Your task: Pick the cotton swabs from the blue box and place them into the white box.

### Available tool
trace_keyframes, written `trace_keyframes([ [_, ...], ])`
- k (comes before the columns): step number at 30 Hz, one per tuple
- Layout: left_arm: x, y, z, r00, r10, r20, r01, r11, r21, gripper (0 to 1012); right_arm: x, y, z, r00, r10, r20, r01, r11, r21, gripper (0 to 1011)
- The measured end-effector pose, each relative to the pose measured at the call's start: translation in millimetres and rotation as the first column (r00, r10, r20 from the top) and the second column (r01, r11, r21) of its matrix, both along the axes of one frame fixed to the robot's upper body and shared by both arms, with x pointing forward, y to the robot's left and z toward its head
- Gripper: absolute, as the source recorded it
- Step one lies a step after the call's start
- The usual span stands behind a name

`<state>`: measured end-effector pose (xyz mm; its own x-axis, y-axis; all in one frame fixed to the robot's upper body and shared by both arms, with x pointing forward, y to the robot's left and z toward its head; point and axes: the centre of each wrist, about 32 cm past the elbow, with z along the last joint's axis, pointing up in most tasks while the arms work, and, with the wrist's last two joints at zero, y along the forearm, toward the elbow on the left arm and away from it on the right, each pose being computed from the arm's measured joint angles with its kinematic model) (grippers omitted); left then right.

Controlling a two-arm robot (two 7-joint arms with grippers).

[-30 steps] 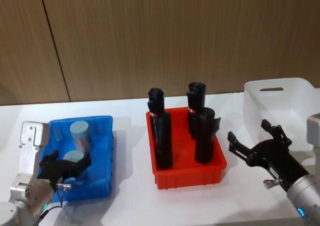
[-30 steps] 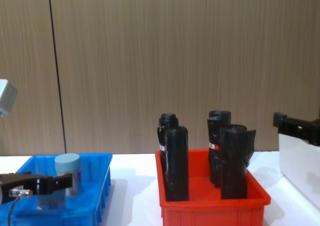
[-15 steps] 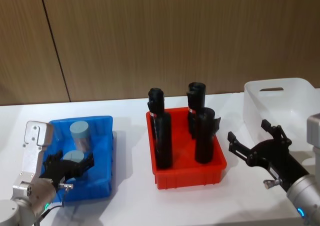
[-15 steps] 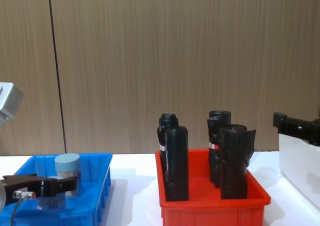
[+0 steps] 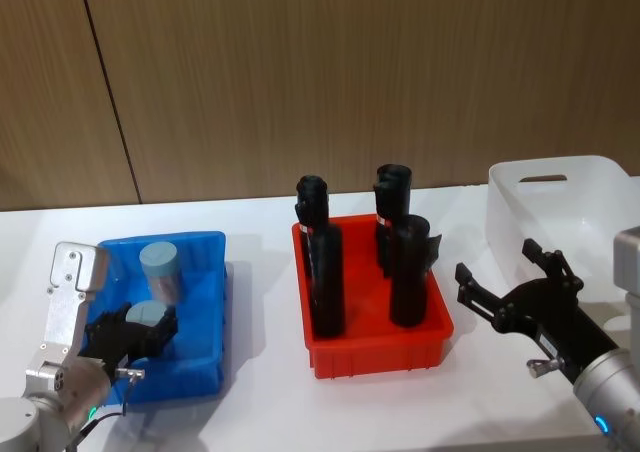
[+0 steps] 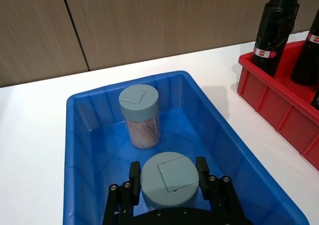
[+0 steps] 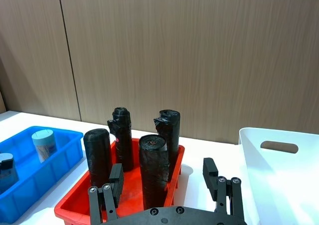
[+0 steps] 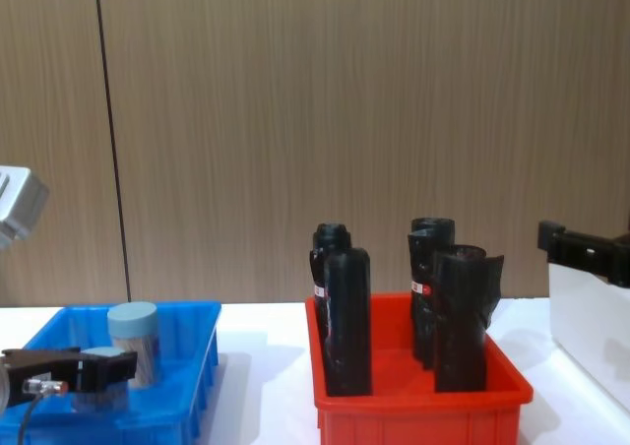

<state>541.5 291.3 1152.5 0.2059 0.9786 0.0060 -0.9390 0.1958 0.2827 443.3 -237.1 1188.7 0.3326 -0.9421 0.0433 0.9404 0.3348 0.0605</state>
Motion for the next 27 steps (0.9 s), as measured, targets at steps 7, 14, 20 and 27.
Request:
trace_keyframes([
  [7,-1.2,-1.3,4.7,0.9999,0.004,0.01,-0.004,0.9997,0.025,651,0.0,0.0,0.0,1.0,0.0,0.0,0.0,1.0,0.0,1002],
  [14,-2.3,-4.9,17.6,0.9982,-0.018,0.057,0.014,0.998,0.061,651,0.0,0.0,0.0,1.0,0.0,0.0,0.0,1.0,0.0,1002],
  [20,-2.8,-10.6,34.2,0.991,-0.064,0.117,0.054,0.9945,0.09,651,0.0,0.0,0.0,1.0,0.0,0.0,0.0,1.0,0.0,1002],
  [27,-2.1,-19.8,58.1,0.972,-0.139,0.189,0.12,0.9866,0.111,651,0.0,0.0,0.0,1.0,0.0,0.0,0.0,1.0,0.0,1002],
])
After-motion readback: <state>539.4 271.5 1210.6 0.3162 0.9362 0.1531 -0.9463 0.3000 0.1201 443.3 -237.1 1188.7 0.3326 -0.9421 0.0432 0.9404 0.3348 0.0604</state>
